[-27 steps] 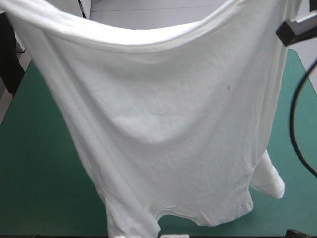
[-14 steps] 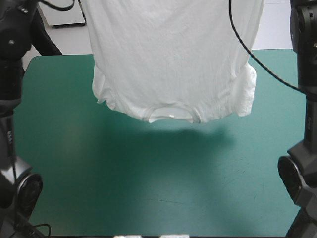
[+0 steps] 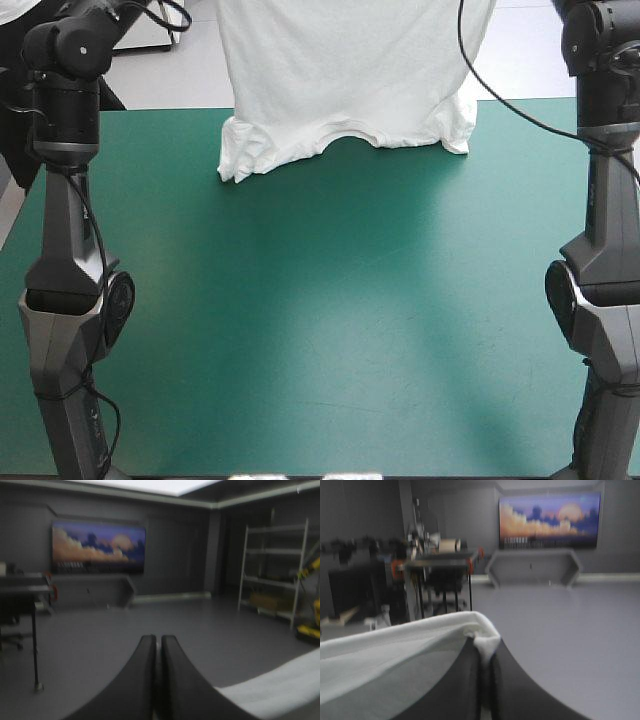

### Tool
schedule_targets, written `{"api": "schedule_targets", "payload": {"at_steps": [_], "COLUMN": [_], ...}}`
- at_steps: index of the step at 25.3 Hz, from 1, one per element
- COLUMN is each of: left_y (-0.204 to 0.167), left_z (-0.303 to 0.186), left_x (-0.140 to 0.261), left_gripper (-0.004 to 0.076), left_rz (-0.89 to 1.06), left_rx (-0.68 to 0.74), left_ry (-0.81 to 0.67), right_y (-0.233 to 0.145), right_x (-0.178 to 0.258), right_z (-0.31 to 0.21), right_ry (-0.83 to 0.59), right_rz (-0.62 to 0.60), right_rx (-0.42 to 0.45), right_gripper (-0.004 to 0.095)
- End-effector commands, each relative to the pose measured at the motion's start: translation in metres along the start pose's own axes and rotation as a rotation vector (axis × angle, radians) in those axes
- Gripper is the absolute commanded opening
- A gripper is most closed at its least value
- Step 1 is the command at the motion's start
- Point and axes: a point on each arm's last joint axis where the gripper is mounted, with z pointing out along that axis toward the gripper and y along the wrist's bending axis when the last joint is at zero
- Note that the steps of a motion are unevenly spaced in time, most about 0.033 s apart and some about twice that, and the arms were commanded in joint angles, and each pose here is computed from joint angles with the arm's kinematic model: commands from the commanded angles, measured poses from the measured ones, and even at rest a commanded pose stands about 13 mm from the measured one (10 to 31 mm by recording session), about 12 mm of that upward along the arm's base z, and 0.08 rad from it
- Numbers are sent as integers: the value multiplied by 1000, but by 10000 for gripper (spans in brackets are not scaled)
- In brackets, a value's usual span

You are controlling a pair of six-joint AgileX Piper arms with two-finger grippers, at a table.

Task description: Fold the cloth

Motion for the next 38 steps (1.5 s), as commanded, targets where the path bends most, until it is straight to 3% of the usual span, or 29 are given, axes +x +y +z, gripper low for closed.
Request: {"api": "schedule_targets", "payload": {"at_steps": [1,5,11,20,28,38], "left_y": [-3,-7,-4,-53,-82,-90], "left_z": [-15,-21,-27,-121,-196,-253], "left_x": [10,50,81,136,166,193], "left_gripper": [-10,-10,-10,-10,-10,-10], "left_rz": [-76,-121,-252,-248,-267,-309], "left_rx": [88,159,116,143,194,182], "left_ry": [261,619,822,1234,1377,1493], "right_y": [-2,1,1,10,45,46], "right_x": [-8,16,93,140,156,211], "right_z": [-16,-18,-52,-122,-209,-268], "right_ry": [97,288,725,1023,1195,1504], "right_rz": [-57,-93,-100,-62,-88,-72], "right_rx": [-8,-46,-89,-139,-265,-263], "right_gripper": [-17,-17,-17,-17,-15,-15]}}
